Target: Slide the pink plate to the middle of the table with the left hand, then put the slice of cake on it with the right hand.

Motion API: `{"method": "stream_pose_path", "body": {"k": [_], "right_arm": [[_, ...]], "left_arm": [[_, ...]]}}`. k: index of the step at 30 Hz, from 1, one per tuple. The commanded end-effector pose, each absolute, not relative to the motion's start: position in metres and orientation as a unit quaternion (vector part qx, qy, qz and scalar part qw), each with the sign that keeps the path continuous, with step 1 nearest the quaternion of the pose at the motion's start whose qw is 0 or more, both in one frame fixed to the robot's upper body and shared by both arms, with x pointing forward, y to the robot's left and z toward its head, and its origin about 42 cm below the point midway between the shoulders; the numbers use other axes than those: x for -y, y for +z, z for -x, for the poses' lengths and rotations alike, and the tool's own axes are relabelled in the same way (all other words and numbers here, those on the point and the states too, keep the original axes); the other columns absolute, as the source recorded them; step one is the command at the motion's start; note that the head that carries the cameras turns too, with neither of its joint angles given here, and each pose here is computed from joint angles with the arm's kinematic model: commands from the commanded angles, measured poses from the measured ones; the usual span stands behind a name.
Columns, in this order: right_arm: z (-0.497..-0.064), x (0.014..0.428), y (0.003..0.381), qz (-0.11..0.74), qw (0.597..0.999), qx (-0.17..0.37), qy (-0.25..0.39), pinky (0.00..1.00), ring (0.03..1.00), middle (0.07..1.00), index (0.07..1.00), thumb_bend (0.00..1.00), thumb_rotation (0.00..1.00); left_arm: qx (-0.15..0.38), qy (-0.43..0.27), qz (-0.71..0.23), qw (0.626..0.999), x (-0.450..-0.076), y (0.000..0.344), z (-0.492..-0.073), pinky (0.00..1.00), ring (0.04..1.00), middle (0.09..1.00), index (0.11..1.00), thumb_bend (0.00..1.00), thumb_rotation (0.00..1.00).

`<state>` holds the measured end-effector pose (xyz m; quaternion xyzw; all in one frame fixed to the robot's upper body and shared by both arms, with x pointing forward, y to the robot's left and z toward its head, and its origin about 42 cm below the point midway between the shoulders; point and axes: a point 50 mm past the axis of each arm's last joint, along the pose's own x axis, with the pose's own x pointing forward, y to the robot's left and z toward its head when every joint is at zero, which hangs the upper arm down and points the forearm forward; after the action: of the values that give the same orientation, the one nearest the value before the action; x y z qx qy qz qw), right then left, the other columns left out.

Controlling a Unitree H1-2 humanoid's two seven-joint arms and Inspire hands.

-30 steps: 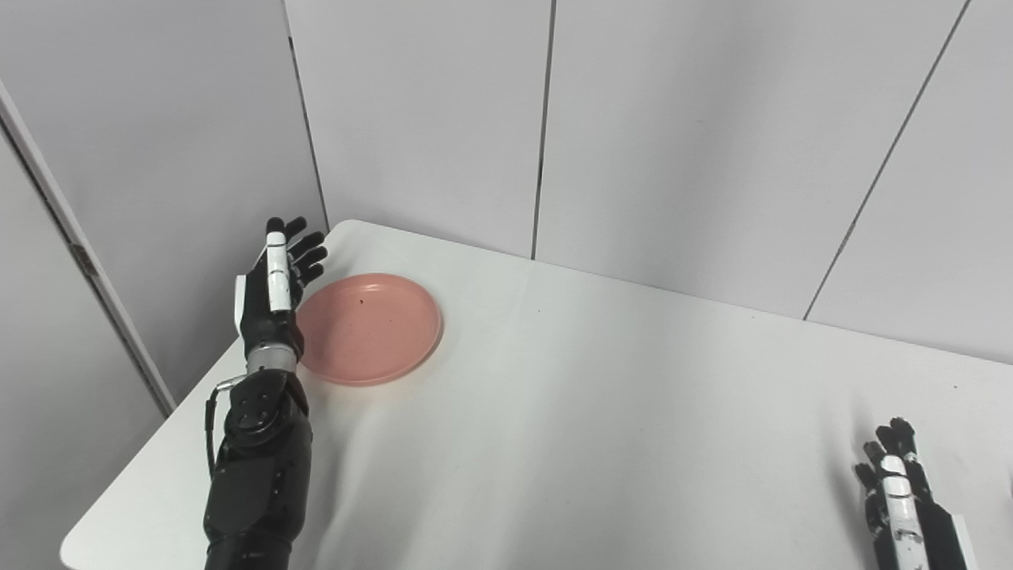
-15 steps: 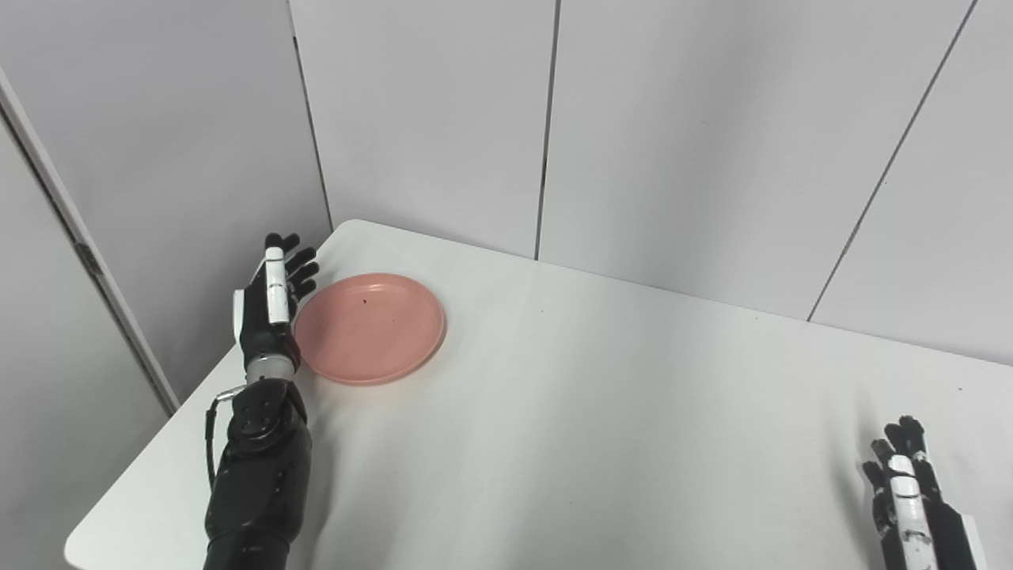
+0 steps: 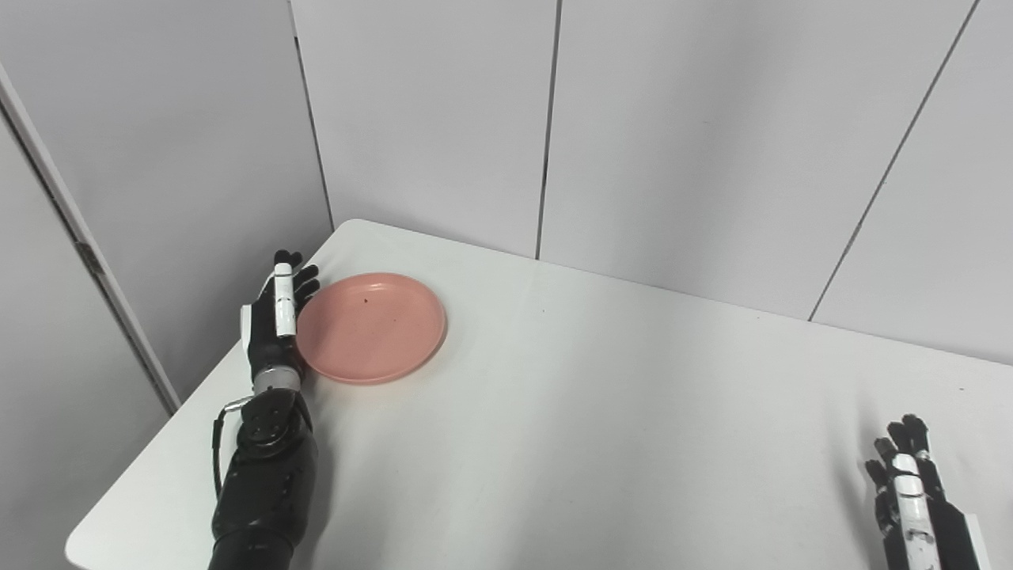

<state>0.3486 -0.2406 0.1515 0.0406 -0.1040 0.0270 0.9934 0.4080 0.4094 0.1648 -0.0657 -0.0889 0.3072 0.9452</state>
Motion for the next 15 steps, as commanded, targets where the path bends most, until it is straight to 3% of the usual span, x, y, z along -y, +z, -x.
{"method": "stream_pose_path", "body": {"k": [1,11,15], "right_arm": [[-0.352,0.24,0.167,-0.041,0.99,0.128,0.032,1.0,1.0,1.0,1.0,0.35,0.79],[-0.352,0.239,0.169,-0.04,0.991,0.126,0.03,1.0,1.0,1.0,1.0,0.34,0.79],[-0.352,0.239,0.169,-0.045,0.99,0.127,0.031,1.0,1.0,1.0,1.0,0.33,0.79]], "left_arm": [[0.145,0.311,0.049,0.938,-0.421,0.195,-0.416,0.89,0.839,0.819,0.821,0.76,0.99],[0.126,0.289,0.057,0.947,-0.412,0.19,-0.419,0.93,0.86,0.831,0.841,0.76,1.0],[0.113,0.267,0.066,0.955,-0.403,0.188,-0.422,0.89,0.848,0.828,0.832,0.76,1.0]]}}
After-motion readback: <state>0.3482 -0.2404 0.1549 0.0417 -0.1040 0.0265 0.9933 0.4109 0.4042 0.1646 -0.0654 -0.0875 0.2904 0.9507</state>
